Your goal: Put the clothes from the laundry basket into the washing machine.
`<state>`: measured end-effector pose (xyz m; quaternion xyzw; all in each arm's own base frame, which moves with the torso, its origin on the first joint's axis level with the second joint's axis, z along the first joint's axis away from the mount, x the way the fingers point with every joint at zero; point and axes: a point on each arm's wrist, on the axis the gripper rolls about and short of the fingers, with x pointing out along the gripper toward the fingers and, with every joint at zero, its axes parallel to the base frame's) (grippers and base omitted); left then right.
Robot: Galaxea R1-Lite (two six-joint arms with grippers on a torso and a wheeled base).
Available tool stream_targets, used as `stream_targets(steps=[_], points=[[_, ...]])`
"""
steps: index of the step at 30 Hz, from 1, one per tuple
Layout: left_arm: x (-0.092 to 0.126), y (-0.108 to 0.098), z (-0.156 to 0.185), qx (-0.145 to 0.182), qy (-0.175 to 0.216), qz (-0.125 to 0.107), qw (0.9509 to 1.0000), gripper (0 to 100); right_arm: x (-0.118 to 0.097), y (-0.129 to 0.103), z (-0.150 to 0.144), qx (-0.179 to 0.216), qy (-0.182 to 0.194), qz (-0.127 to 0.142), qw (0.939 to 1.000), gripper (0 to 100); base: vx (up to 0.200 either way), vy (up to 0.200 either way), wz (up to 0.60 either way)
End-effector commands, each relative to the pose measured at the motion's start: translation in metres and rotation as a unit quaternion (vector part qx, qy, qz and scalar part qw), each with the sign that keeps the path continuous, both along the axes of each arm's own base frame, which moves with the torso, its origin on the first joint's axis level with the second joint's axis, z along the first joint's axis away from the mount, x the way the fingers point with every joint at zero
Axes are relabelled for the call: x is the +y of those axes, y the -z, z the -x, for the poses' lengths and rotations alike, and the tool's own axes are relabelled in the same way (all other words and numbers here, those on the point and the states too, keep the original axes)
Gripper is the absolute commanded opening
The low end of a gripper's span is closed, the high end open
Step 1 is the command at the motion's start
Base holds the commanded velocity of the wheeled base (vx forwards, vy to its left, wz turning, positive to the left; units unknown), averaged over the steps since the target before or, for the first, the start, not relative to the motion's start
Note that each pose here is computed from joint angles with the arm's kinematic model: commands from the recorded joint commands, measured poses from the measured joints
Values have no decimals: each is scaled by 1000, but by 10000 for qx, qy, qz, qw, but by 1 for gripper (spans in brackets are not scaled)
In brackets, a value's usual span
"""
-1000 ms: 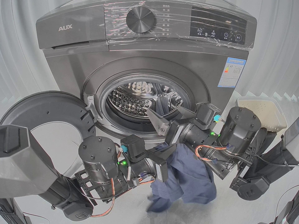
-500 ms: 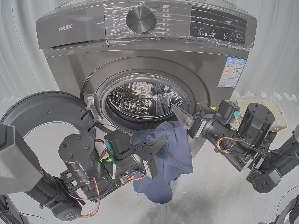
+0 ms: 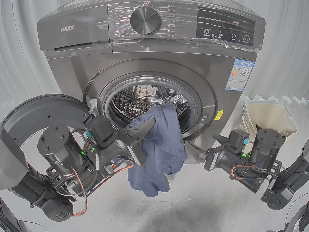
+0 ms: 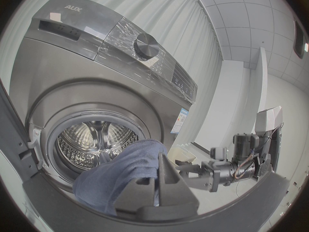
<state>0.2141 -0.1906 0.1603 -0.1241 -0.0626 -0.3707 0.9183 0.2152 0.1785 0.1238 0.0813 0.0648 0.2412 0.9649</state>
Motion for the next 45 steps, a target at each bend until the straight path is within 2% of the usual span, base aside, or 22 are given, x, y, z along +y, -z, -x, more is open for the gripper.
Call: stream_targets(steps=[1,9,10,13,18,25,31,32,33,39,45], points=[[5,-6,-5,-123,-118,47,9998,0,-8,17,11,289,-189,303,9989,100,0,0,0],[6,-9,-5,-217,-140,47,9997,0,1,34,12,436,-557,474,9964,100,0,0,0],[8,-12,-3,-256,-148,83,9995,0,4,41,11,498,-702,505,9950,100,0,0,0],[8,-14,-3,-281,-141,102,9995,0,10,49,6,494,-772,511,9945,100,0,0,0],[8,-14,-2,-281,-141,102,9995,0,23,59,-8,382,-873,433,9945,100,0,0,0],[8,-13,-2,-269,-133,92,9995,0,41,56,-33,46,-853,248,9960,100,0,0,0],[8,-13,-2,-265,-126,86,9995,0,49,58,-38,-21,-890,197,9958,100,0,0,0],[8,-12,-2,-259,-125,81,9996,0,51,56,-38,-119,-926,121,9956,100,0,0,0],[8,-12,-2,-253,-133,75,9996,0,51,56,-38,-153,-957,103,9952,0,0,0,0],[12,-11,-7,-249,-225,67,9994,0,48,49,-33,-207,-1016,57,9946,0,0,0,0],[17,-7,-12,-179,-354,5,9992,0,32,29,-16,-322,-1006,-18,9944,0,0,0,0]])
